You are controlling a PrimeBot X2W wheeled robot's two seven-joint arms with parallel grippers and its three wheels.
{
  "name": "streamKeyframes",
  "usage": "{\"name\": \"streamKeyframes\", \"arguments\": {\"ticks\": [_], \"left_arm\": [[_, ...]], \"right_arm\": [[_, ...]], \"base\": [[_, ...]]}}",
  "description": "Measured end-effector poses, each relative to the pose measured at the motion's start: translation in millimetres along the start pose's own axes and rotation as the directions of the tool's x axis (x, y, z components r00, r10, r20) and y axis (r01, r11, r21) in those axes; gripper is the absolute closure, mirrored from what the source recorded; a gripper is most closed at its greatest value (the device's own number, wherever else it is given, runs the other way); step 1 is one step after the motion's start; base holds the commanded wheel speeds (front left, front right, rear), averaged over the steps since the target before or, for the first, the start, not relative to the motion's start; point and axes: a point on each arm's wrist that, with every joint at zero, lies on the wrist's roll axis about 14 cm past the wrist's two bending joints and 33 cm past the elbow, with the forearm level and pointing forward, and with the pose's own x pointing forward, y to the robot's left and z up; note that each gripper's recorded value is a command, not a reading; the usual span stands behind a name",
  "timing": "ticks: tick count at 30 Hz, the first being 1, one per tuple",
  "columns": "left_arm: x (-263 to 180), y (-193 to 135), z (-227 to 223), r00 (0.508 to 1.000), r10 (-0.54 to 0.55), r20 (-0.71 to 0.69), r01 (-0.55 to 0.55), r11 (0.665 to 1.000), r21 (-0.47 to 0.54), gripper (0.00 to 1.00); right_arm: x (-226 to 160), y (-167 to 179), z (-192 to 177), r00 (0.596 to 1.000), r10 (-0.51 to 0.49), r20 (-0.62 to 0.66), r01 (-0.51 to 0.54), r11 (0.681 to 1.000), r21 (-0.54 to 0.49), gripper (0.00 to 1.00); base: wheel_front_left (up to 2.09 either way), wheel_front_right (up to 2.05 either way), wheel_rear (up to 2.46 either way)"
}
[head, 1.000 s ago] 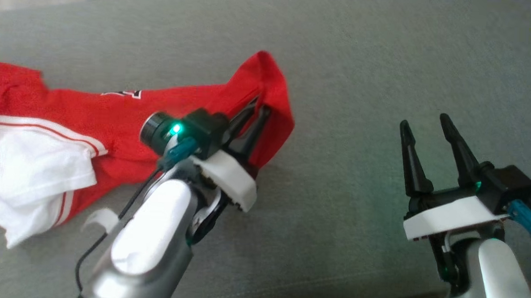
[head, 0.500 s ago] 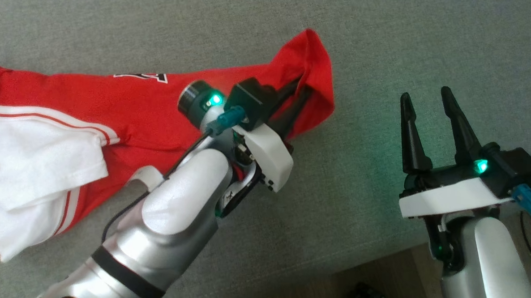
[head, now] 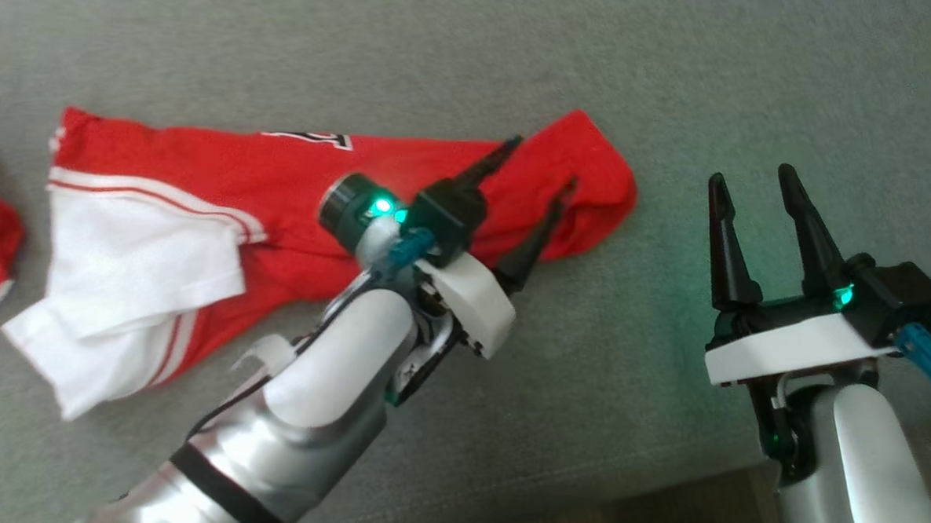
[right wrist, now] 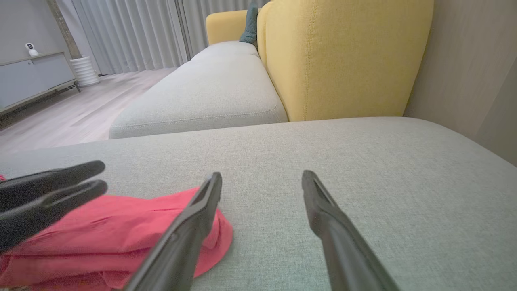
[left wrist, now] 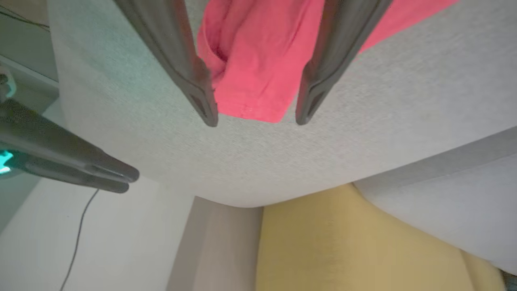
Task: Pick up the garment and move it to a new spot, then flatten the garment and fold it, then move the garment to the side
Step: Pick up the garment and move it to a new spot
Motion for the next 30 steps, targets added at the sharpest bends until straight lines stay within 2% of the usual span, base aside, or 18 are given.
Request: {"name": "streamKeyframes", "arguments": {"ticks": [4,7,11,16,23,25,30], "left_arm": [[-23,33,10,0.989,0.147,0.029,-0.147,0.989,-0.006,0.0],[-51,64,9,0.962,0.272,0.017,-0.272,0.962,0.003,0.0],[-91,103,20,0.901,0.432,0.045,-0.433,0.901,-0.001,0.0],[-143,135,30,0.812,0.58,0.072,-0.581,0.814,-0.007,0.0],[-211,154,21,0.699,0.714,0.046,-0.714,0.7,-0.014,0.0],[-224,155,23,0.676,0.735,0.051,-0.735,0.678,-0.017,0.0],[-241,151,28,0.655,0.752,0.069,-0.754,0.657,-0.006,0.0]], "right_arm": [[2,8,7,1.0,0.023,0.012,-0.023,1.0,-0.007,0.0],[-1,17,6,0.999,0.046,0.001,-0.046,0.999,-0.009,0.0],[-4,28,2,0.997,0.078,-0.016,-0.078,0.997,-0.008,0.0],[-1,43,11,0.993,0.118,0.001,-0.118,0.993,-0.014,0.0],[-8,51,16,0.99,0.141,0.005,-0.141,0.99,-0.013,0.0],[-12,51,14,0.99,0.142,0.0,-0.142,0.99,-0.013,0.0],[-18,53,16,0.989,0.148,0.001,-0.148,0.989,-0.016,0.0]], "base": [[0.0,0.0,0.0],[0.0,0.0,0.0],[0.0,0.0,0.0],[0.0,0.0,0.0],[0.0,0.0,0.0],[0.0,0.0,0.0],[0.0,0.0,0.0]]}}
